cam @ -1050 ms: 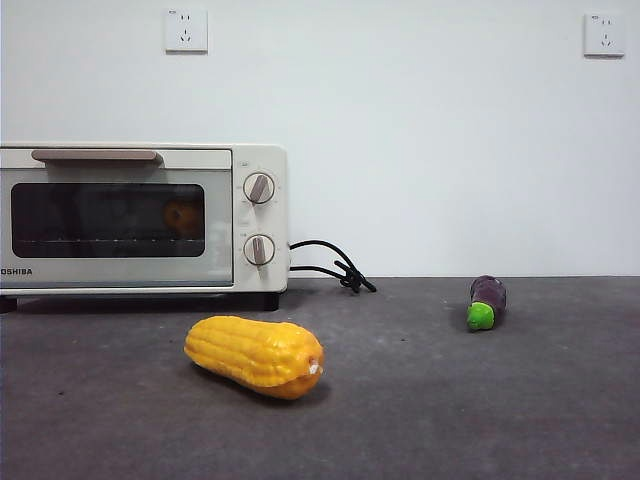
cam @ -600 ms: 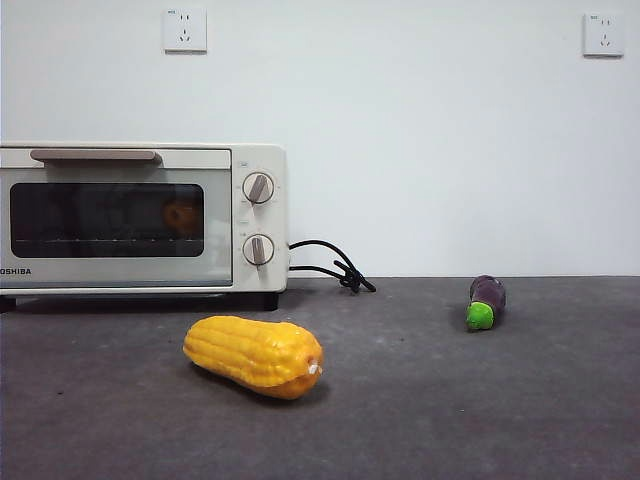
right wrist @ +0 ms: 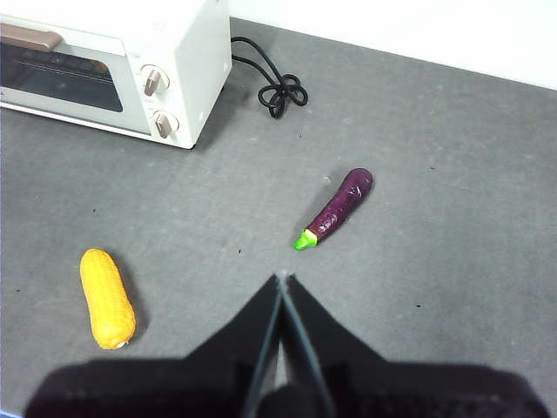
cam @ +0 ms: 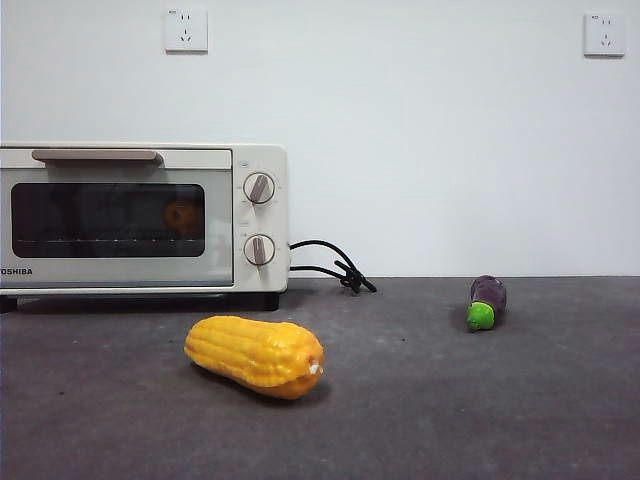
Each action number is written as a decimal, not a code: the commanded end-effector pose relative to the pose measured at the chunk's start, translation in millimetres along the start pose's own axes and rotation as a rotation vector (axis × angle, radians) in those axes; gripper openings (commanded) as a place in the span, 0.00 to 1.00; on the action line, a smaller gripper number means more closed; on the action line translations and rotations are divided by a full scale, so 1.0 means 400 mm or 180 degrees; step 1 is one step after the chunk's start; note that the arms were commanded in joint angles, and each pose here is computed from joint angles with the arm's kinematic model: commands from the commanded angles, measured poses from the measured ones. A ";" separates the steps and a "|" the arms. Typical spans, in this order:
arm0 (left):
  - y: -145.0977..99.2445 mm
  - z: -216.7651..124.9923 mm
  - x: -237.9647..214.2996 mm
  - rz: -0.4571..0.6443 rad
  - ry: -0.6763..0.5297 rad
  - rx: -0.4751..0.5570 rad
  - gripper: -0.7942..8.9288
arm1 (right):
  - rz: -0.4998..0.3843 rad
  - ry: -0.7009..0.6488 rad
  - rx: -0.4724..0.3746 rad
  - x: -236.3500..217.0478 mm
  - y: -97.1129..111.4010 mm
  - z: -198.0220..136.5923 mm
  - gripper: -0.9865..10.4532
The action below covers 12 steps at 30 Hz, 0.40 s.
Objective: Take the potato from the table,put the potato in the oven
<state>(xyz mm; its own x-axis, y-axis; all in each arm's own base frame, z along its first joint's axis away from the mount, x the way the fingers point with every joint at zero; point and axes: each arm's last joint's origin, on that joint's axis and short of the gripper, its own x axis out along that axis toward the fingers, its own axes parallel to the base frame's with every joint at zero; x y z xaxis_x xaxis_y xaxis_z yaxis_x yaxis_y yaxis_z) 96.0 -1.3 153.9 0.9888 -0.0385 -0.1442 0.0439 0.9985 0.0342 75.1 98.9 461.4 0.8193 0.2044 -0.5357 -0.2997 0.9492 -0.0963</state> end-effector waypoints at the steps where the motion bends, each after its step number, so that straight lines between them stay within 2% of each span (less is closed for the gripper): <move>1: 0.000 -0.008 0.003 0.0012 0.0032 -0.0025 0.08 | -0.0038 0.0058 -0.0023 0.003 0.000 -0.006 0.09; 12: 0.000 -0.008 0.003 0.0012 0.0047 -0.0025 0.08 | -0.0102 0.0060 0.0029 0.005 -0.008 -0.005 0.09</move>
<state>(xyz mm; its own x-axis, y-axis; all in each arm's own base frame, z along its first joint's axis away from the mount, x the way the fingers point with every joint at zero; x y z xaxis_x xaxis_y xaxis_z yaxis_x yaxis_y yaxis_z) 96.4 -1.3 153.4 0.9877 -0.0385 -0.1513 0.0441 0.9985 0.0339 76.9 97.6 461.3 0.8224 0.1906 -0.5361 -0.2836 0.9541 -0.0959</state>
